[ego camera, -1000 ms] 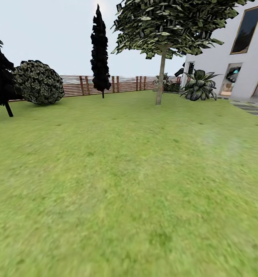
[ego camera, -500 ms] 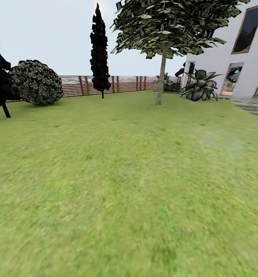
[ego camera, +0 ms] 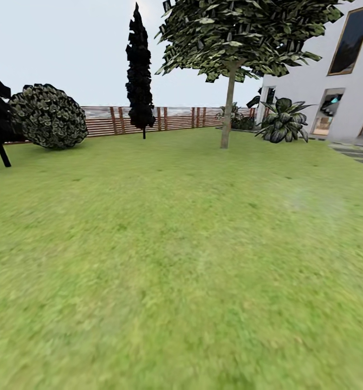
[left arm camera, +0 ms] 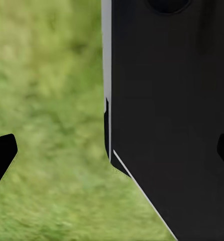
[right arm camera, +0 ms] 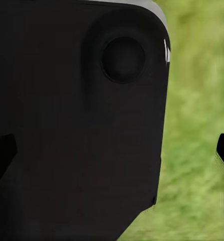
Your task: Take the three Easter eggs out of the wicker basket on the lawn in the garden, then place them on the lawn next to a single tree (choose any tree) so that all three eggs are next to the same tree and none are left in the basket.
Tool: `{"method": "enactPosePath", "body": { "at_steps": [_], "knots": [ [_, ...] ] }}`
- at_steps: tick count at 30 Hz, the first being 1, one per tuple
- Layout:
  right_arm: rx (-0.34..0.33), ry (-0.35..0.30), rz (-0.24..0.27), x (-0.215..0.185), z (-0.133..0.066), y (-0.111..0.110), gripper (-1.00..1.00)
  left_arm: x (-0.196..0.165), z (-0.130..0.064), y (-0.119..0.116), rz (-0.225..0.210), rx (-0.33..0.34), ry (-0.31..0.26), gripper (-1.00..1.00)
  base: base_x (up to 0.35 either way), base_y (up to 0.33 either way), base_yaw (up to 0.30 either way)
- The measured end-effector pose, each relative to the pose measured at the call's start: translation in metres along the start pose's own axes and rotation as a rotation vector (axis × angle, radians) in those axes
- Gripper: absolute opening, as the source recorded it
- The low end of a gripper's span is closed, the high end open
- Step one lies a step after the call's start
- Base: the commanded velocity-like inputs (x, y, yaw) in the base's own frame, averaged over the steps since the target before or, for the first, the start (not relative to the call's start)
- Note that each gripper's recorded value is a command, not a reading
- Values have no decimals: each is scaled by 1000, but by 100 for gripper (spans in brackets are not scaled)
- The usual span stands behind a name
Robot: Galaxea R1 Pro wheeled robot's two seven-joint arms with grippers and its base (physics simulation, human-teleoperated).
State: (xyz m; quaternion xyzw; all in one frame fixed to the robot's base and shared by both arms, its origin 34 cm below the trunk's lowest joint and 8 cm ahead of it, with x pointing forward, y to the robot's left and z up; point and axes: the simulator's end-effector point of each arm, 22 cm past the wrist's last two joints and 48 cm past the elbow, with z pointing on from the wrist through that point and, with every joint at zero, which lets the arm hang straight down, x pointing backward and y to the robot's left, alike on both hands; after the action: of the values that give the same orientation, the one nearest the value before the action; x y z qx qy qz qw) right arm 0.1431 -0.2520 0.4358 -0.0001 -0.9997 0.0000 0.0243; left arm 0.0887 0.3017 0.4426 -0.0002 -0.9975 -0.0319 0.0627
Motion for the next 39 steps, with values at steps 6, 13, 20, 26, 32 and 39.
{"method": "enactPosePath", "body": {
  "at_steps": [6, 13, 20, 26, 32, 39],
  "knots": [
    [0, 0, 0, 0, 0, 0, 100, 0, 0, 0, 0, 0, 0, 100, 324, 0, 0],
    [0, 0, 0, 0, 0, 0, 100, 0, 0, 0, 0, 1, 0, 100, 324, 0, 0],
    [0, 0, 0, 0, 0, 0, 100, 0, 0, 0, 0, 0, 0, 100, 324, 0, 0],
    [0, 0, 0, 0, 0, 0, 100, 0, 0, 0, 0, 0, 0, 100, 324, 0, 0],
    [0, 0, 0, 0, 0, 0, 100, 0, 0, 0, 0, 0, 0, 100, 324, 0, 0],
    [0, 0, 0, 0, 0, 0, 100, 0, 0, 0, 0, 0, 0, 100, 324, 54, 0]
  ]
}}
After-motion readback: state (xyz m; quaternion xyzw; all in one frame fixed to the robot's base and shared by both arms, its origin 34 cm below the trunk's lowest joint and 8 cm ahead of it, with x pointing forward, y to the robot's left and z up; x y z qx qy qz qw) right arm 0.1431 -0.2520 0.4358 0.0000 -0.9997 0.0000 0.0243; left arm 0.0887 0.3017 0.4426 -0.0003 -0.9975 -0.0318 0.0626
